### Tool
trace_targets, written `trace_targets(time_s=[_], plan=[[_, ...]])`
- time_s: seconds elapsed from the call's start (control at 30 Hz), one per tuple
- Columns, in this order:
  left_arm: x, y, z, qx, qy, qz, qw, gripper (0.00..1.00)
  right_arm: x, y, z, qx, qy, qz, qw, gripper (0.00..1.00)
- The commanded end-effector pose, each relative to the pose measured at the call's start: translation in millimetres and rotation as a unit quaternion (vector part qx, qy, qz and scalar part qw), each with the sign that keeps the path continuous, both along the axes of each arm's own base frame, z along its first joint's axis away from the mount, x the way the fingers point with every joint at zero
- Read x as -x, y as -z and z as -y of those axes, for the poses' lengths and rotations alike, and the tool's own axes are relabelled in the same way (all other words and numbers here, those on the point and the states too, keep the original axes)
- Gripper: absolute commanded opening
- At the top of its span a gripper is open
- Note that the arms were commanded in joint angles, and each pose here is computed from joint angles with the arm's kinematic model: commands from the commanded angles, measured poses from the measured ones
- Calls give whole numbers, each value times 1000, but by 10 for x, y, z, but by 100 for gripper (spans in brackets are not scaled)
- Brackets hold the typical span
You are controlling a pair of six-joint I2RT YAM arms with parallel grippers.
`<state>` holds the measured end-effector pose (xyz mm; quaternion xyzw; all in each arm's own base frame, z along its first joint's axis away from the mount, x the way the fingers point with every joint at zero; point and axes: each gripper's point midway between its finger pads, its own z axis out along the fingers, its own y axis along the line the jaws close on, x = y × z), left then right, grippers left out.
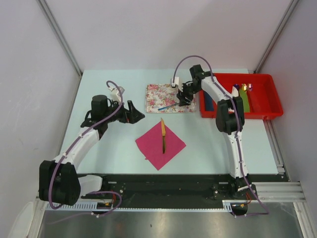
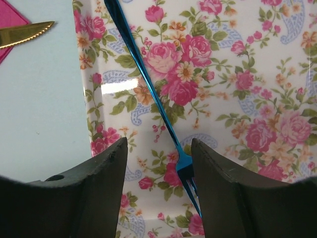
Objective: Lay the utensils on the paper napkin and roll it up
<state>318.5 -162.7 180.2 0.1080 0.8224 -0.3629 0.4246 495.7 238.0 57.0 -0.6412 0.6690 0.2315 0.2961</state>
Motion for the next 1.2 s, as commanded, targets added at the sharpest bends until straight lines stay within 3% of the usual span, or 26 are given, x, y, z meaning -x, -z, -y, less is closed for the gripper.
trace_targets(time_s=[0.0, 0.3, 0.4, 0.53, 0.57, 0.63, 0.8, 0.97, 1.17], plan=[[-76, -184, 38, 17, 19, 21, 999, 100, -20, 107, -19, 2, -34, 17, 999, 58], [-98, -155, 84, 25, 33, 9, 999, 100, 5, 384, 18, 6, -46, 9, 999, 54], [-105, -154, 87, 26, 34, 6, 999, 100, 8, 434, 9, 8, -52, 7, 999, 46], [-137, -168, 54, 21, 21, 9, 1000, 100, 84, 486, 50, 21, -73, 4, 997, 20], [-143, -170, 47, 20, 19, 10, 1000, 100, 68, 479, 65, 24, -74, 9, 997, 6], [-153, -170, 36, 18, 14, 11, 1000, 100, 37, 487, 78, 27, -76, 16, 997, 0], [-173, -198, -2, 10, 6, 15, 1000, 100, -121, 338, 50, 25, -68, 47, 996, 0], [-261, -375, -78, -18, -8, 42, 999, 100, -248, -179, -34, 3, -60, 104, 993, 0], [-348, -542, -173, -41, -17, 57, 997, 100, -30, -865, -167, -20, -103, 164, 981, 0]])
